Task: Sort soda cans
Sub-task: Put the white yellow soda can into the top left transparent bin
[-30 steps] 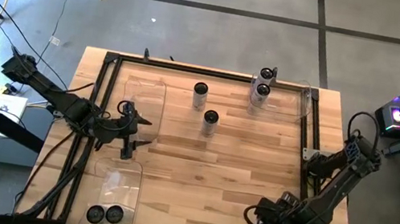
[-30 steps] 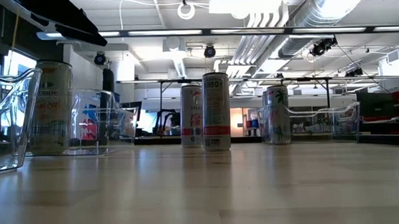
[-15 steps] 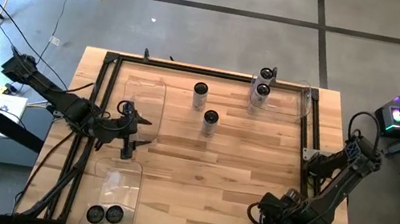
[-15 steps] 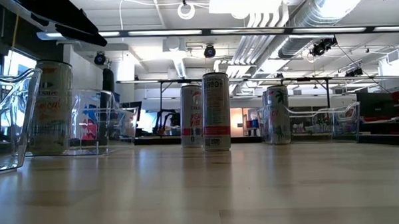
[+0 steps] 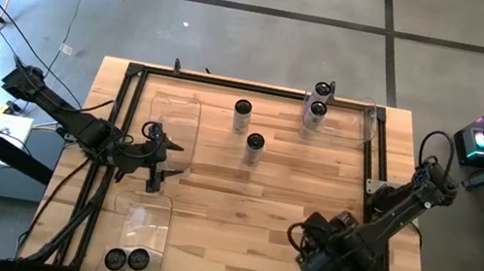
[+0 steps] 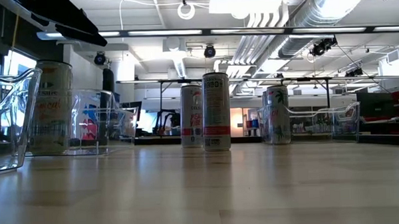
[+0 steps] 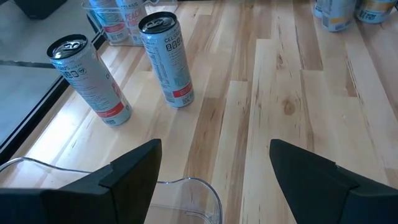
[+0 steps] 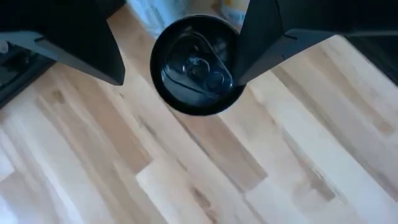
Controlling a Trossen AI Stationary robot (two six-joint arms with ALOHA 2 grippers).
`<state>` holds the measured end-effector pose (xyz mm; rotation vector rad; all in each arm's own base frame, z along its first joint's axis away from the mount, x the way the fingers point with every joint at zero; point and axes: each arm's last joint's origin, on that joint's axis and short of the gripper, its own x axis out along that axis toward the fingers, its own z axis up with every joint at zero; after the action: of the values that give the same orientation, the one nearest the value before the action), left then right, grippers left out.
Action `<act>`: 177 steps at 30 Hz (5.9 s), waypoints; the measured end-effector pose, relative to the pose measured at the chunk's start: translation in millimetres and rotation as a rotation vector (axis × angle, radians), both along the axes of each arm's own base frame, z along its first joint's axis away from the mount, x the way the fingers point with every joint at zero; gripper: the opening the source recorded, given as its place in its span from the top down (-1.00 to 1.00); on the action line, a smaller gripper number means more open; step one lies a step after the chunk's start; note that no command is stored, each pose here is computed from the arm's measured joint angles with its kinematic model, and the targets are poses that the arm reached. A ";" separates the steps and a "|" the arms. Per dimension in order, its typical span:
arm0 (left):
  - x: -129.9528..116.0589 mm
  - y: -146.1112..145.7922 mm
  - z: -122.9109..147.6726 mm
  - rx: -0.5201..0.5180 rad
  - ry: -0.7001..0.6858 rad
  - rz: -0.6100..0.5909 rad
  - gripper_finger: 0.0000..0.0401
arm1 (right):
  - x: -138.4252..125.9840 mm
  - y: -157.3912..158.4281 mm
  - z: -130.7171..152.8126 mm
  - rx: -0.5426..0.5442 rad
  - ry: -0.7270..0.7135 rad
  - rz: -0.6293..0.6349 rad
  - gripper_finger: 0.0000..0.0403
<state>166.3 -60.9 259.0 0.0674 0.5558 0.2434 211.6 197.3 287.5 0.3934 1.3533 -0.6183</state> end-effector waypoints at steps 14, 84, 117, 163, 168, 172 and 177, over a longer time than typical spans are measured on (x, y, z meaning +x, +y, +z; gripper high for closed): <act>0.0 0.0 0.0 0.000 0.000 0.000 -0.46 | -11.8 11.1 -0.3 0.066 0.074 0.041 -0.47; 0.1 0.7 0.5 -0.008 -0.016 0.035 -0.46 | 124.6 -69.6 -118.3 -0.527 -0.623 0.349 -0.16; 23.7 -10.5 -0.6 -0.081 -0.125 0.057 -0.46 | 116.6 -115.1 -173.4 -0.486 -1.464 0.490 -0.16; 75.3 -23.7 -36.5 -0.185 -0.112 0.019 -0.46 | 108.8 -88.5 -183.1 -0.498 -1.349 0.547 -0.37; 83.6 -26.1 -45.1 -0.126 -0.093 -0.021 -0.46 | 108.6 -88.7 -183.6 -0.502 -1.349 0.550 -0.38; 94.7 -30.8 -48.5 -0.067 -0.143 -0.073 -0.46 | 108.5 -88.6 -182.6 -0.504 -1.359 0.547 -0.38; 105.8 -35.8 -51.5 -0.023 -0.209 -0.118 -0.46 | 108.4 -88.6 -181.6 -0.504 -1.368 0.543 -0.38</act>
<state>272.1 -96.7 207.5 0.0515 0.3457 0.1270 320.0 108.6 105.9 -0.0279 -0.0546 -0.1050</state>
